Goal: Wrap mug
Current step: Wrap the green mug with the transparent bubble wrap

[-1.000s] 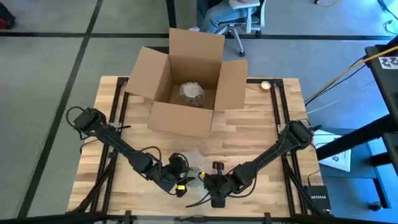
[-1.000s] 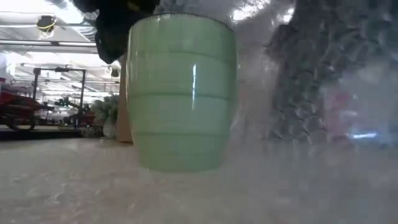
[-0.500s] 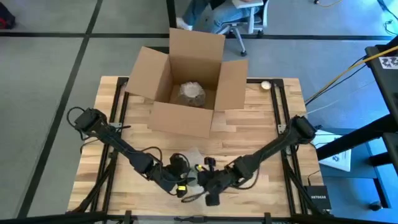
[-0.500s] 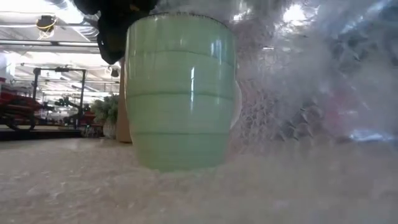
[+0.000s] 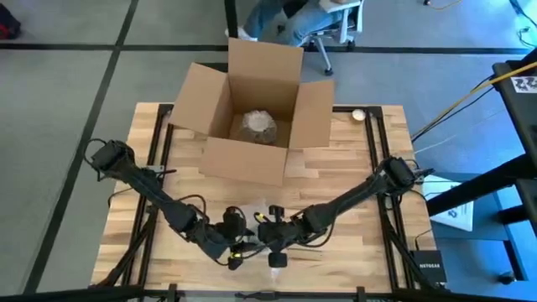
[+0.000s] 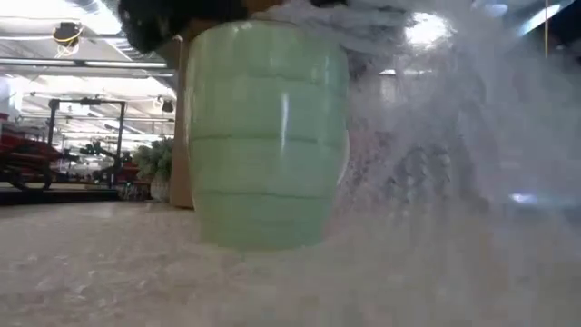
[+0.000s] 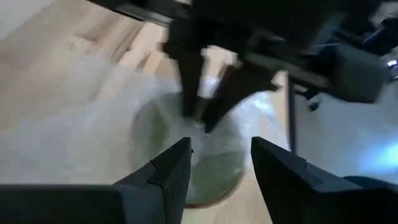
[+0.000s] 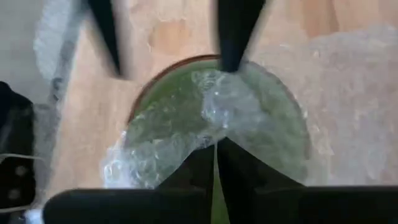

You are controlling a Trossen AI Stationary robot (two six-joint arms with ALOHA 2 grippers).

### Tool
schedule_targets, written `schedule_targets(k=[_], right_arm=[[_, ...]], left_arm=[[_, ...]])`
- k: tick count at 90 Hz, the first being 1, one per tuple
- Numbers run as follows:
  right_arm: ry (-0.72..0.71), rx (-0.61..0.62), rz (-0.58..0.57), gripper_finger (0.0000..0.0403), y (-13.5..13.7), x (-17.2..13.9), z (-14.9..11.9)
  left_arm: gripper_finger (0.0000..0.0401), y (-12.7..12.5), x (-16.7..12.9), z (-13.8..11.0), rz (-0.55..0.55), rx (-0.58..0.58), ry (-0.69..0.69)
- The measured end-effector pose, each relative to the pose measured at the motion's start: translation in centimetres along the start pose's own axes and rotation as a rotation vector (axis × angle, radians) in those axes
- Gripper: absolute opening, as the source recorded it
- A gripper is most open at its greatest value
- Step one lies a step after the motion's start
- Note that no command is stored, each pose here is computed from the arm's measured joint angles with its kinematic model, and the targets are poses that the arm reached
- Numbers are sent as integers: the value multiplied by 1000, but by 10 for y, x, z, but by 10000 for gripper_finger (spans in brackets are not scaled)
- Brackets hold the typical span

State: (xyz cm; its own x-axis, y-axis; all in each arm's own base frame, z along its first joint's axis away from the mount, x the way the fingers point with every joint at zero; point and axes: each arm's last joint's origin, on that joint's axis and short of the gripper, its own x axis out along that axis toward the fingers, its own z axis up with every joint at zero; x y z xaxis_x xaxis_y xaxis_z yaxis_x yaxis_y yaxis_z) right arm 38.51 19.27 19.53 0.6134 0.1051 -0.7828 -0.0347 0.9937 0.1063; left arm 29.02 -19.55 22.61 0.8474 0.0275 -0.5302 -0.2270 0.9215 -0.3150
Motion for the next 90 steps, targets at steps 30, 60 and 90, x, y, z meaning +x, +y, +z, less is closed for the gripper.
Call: schedule_targets(k=[30,60,90], right_arm=[[-14,-19,-5,7,0,0,1],[-38,-24,2,7,1,0,3],[-34,-47,1,7,1,0,3]], left_arm=[[153,6,-8,-8,166,113,-45],[153,55,-36,-1,524,171,24],[153,60,8,-29,347,75,-86]])
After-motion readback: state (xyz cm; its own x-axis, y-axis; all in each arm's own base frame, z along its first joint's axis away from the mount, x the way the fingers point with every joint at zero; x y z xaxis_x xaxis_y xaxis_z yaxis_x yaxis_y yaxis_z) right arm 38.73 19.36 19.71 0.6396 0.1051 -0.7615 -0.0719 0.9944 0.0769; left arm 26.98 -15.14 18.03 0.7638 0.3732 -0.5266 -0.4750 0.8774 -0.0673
